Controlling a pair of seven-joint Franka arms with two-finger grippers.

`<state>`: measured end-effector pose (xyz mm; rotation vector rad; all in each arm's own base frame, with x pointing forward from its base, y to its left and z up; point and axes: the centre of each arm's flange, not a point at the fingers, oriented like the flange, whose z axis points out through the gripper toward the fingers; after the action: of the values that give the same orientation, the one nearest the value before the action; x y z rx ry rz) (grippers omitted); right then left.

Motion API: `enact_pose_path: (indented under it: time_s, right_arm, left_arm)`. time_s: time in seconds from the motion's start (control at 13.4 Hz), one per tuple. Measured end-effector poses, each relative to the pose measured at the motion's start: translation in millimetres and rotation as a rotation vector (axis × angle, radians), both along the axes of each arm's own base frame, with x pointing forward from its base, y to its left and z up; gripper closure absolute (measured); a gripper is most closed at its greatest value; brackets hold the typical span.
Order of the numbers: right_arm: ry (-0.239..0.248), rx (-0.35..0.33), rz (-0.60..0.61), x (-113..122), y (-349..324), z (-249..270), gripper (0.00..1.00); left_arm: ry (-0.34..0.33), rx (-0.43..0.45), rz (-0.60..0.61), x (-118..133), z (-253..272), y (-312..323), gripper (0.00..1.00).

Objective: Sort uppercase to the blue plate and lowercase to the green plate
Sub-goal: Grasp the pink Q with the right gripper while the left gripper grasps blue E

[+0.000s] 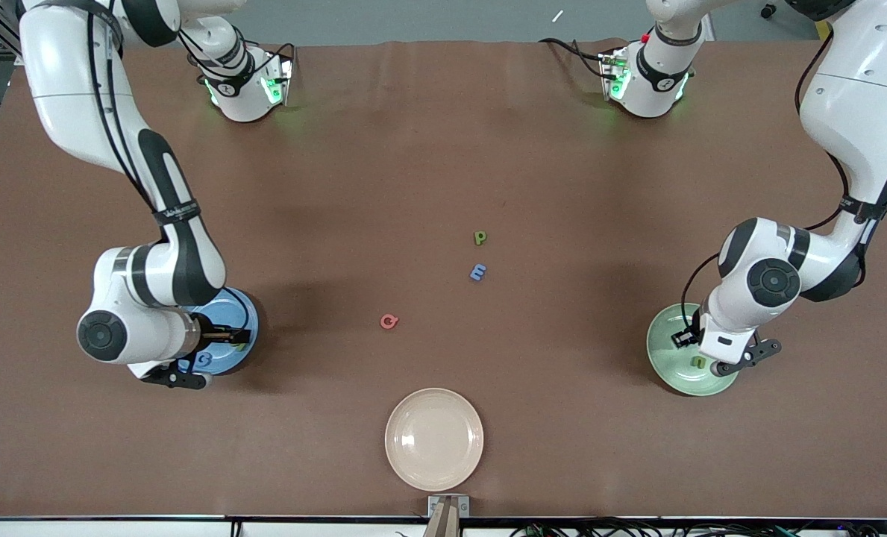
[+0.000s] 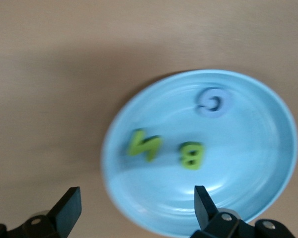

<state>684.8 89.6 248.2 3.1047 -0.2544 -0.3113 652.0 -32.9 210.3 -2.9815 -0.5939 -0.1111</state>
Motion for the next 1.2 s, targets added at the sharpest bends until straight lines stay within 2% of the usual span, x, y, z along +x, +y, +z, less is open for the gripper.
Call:
enact_pose_path:
  time_s: [0.15, 0.3, 0.45, 0.6, 0.97, 1.2]
  right_arm:
    - [-0.03, -0.02, -0.072, -3, 52, 13, 0.0]
    - [-0.082, -0.026, -0.167, -8, 107, 20, 0.0]
    - [-0.144, 0.023, -0.25, -15, 159, 25, 0.0]
    - [-0.173, 0.065, -0.319, -24, 197, 22, 0.0]
    - [-0.202, 0.081, -0.38, -46, 256, -14, 0.0]
    - [-0.202, 0.075, -0.386, -58, 275, -45, 0.0]
  left_arm:
    - [-0.019, -0.002, -0.008, 3, 11, -6, 0.17]
    - [-0.047, -0.019, -0.034, 5, 30, -30, 0.0]
    - [-0.07, -0.047, -0.045, 2, 49, -66, 0.0]
    - [-0.082, -0.074, -0.044, -5, 58, -106, 0.0]
    - [-0.086, -0.106, 0.031, -36, 56, -209, 0.03]
    - [-0.074, -0.123, 0.097, -58, 48, -255, 0.07]
